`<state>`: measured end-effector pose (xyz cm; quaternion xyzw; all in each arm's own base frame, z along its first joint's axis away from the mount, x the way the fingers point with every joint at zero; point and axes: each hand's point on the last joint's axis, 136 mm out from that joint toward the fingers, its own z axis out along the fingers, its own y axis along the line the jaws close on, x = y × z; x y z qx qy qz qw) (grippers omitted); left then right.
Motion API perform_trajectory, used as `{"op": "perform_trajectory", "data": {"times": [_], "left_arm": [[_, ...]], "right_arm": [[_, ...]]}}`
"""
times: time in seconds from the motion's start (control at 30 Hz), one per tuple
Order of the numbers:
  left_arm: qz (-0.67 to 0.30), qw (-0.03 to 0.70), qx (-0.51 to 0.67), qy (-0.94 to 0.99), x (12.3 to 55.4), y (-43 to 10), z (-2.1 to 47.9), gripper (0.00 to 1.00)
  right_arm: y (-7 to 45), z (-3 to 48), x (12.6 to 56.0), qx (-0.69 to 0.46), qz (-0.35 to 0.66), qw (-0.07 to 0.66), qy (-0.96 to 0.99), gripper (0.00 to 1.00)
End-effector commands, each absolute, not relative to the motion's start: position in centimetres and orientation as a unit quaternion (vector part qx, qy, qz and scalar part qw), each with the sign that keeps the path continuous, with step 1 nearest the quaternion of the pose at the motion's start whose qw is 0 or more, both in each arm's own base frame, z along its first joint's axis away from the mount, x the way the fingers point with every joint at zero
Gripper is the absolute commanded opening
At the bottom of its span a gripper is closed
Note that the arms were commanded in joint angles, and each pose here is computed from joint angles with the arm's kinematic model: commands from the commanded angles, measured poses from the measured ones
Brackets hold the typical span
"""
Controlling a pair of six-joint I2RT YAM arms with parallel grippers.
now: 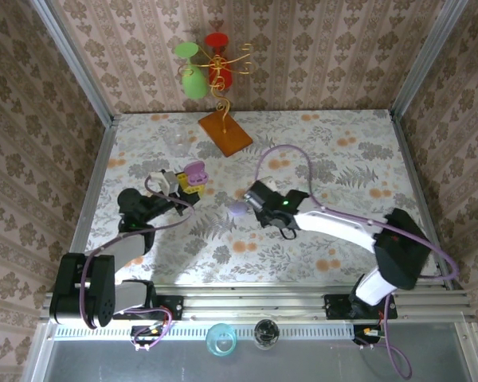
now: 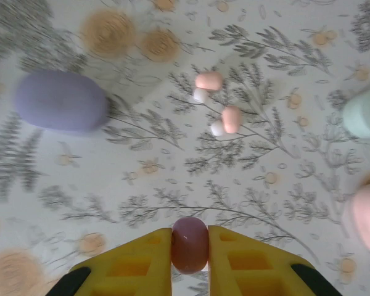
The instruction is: Insert the wireless bluetooth earbuds into the charging case
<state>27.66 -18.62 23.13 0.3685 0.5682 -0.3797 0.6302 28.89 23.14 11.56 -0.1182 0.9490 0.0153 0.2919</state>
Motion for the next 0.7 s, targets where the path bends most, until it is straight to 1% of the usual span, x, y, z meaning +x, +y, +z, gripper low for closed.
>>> {"op": "perform_trajectory", "data": {"times": [0.0,0.17,0.37,0.53,0.67], "left_arm": [[-0.358,0.642,0.385,0.558,28.0,-19.5,23.3,0.26],[-0.355,0.634,0.403,0.556,28.0,-21.8,22.5,0.26],[-0.375,0.634,0.415,0.534,27.6,-23.8,22.6,0.26],[-0.382,0.63,0.43,0.522,27.1,-25.3,22.6,0.26],[-0.382,0.63,0.442,0.512,26.5,-26.2,22.7,0.26]], "right_arm": [[25.5,14.1,28.4,-0.091,0.175,0.288,0.937,0.2],[26.2,18.7,27.7,-0.081,0.309,0.297,0.9,0.2],[27.9,23.6,26.6,-0.087,0.426,0.305,0.847,0.2],[29.4,26.5,26.5,-0.102,0.479,0.312,0.814,0.2],[30.4,27.5,27.0,-0.113,0.487,0.317,0.806,0.2]]}}
